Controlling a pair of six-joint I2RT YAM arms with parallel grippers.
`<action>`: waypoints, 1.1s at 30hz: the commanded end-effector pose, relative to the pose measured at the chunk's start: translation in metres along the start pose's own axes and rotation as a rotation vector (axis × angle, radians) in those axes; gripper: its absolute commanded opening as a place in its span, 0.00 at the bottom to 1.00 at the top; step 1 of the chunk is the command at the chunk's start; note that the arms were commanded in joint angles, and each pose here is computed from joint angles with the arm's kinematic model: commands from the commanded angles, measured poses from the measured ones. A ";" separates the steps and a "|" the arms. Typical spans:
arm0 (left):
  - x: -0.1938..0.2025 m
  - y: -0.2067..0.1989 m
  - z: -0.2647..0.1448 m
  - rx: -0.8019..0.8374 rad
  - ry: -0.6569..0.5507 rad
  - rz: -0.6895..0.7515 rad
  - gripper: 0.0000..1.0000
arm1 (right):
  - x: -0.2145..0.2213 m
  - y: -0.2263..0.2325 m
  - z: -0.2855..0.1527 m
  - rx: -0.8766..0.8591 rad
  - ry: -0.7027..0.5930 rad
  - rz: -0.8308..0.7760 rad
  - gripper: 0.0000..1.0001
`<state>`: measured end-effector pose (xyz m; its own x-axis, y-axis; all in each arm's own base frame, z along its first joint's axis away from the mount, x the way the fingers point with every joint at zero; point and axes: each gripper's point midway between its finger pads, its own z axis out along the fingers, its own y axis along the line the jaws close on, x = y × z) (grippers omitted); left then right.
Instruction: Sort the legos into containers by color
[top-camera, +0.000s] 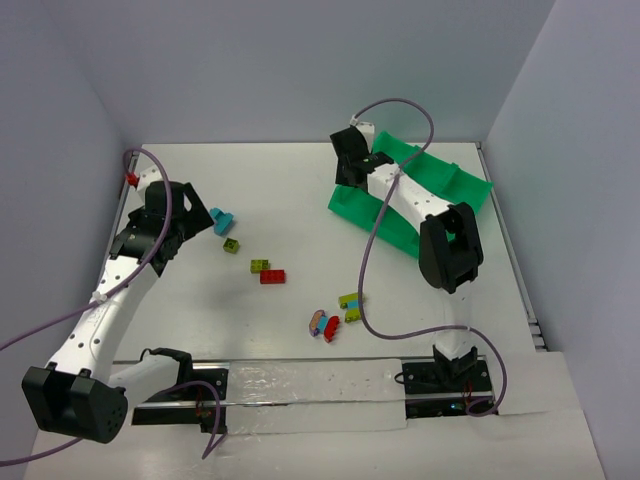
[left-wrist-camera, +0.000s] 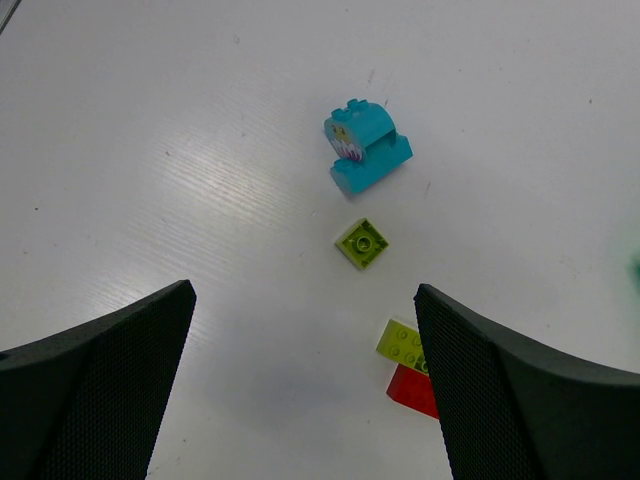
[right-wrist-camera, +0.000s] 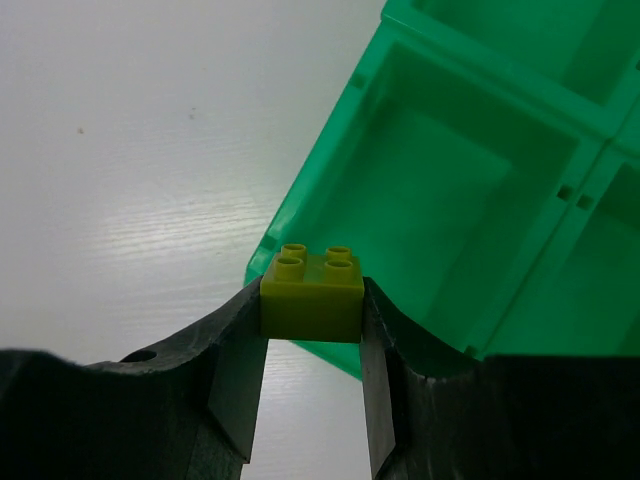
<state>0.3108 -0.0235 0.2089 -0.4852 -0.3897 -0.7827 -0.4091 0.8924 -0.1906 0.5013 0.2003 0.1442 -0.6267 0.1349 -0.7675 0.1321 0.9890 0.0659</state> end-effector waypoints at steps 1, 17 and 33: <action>-0.016 -0.005 -0.013 0.025 -0.044 -0.032 0.99 | -0.020 -0.015 0.012 0.048 -0.043 0.006 0.14; -0.004 -0.012 0.002 0.018 0.024 -0.011 0.99 | -0.019 -0.034 0.021 0.075 -0.022 -0.015 0.85; 0.074 -0.034 0.060 -0.122 0.189 -0.121 0.78 | -0.033 0.009 -0.086 -0.179 -0.142 0.037 0.84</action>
<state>0.3255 -0.0616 0.1361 -0.6251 -0.4282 -0.6526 -0.4429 0.8831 -0.1552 0.4722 0.1871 0.1813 -0.5919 0.1294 -0.7955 0.0697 0.9916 0.1094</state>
